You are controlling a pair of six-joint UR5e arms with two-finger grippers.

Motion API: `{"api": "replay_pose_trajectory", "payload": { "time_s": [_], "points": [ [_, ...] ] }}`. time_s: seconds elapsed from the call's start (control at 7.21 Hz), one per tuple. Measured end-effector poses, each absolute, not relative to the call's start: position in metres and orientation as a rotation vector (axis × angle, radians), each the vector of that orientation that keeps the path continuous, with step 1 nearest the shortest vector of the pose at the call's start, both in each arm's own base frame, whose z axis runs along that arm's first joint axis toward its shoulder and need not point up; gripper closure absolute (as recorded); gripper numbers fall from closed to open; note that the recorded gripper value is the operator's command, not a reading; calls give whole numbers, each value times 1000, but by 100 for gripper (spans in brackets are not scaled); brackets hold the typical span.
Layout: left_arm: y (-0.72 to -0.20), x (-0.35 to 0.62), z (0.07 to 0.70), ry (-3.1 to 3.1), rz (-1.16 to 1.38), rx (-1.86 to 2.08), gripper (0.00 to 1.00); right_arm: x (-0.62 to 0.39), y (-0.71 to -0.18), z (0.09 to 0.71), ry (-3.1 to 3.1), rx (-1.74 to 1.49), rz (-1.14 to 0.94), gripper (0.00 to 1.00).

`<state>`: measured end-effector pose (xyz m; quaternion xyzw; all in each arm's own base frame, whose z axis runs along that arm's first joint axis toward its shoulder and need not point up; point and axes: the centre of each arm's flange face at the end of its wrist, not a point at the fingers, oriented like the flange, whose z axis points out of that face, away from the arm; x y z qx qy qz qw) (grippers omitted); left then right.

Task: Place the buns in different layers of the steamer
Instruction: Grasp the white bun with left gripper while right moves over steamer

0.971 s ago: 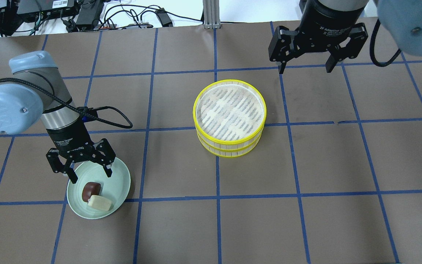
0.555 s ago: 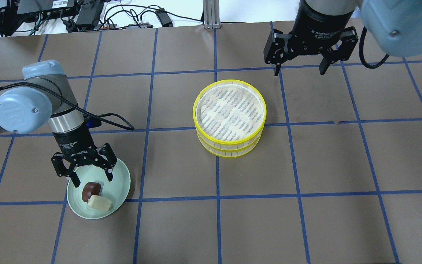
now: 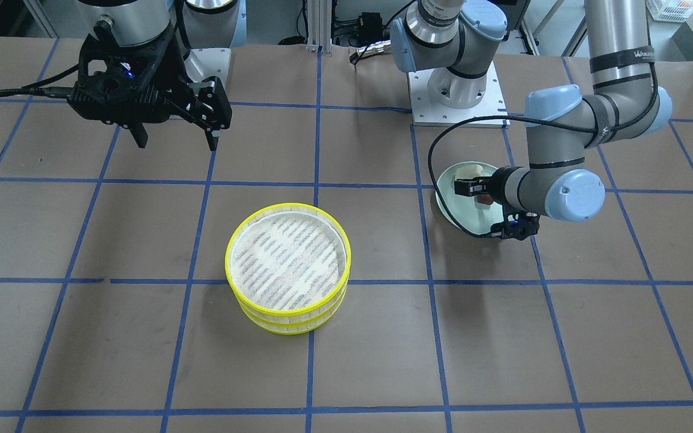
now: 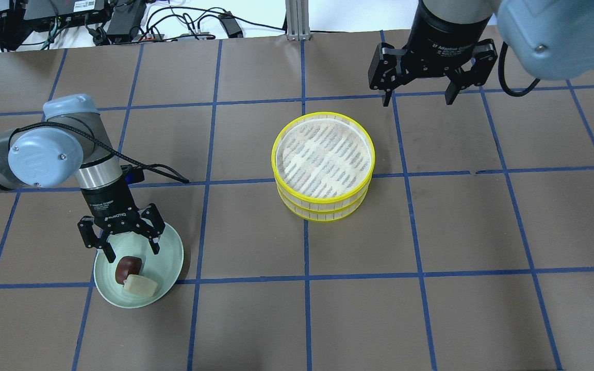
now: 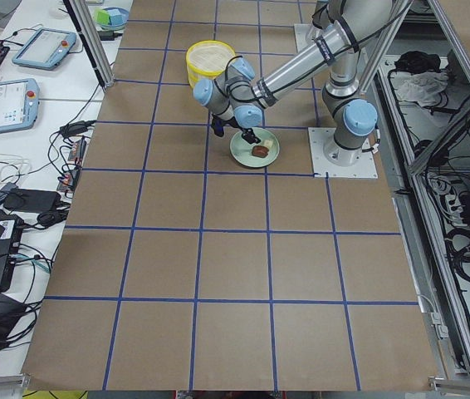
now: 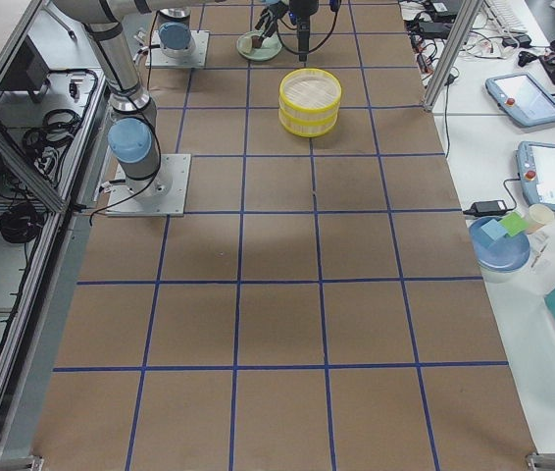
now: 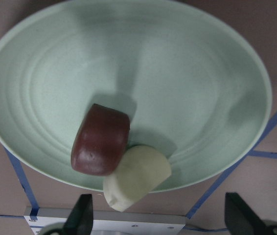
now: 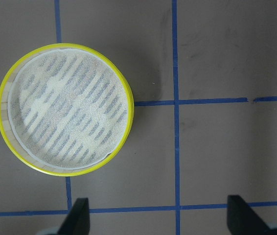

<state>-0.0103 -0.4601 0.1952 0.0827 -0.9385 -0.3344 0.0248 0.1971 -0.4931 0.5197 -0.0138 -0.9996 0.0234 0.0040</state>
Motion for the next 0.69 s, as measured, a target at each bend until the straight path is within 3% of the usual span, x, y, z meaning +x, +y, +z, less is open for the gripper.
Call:
{"api": "replay_pose_trajectory", "payload": {
  "time_s": [0.69],
  "points": [
    [-456, -5, 179, -2881, -1083, 265, 13, 197, -493, 520, -3132, -39, 75, 0]
  ]
}}
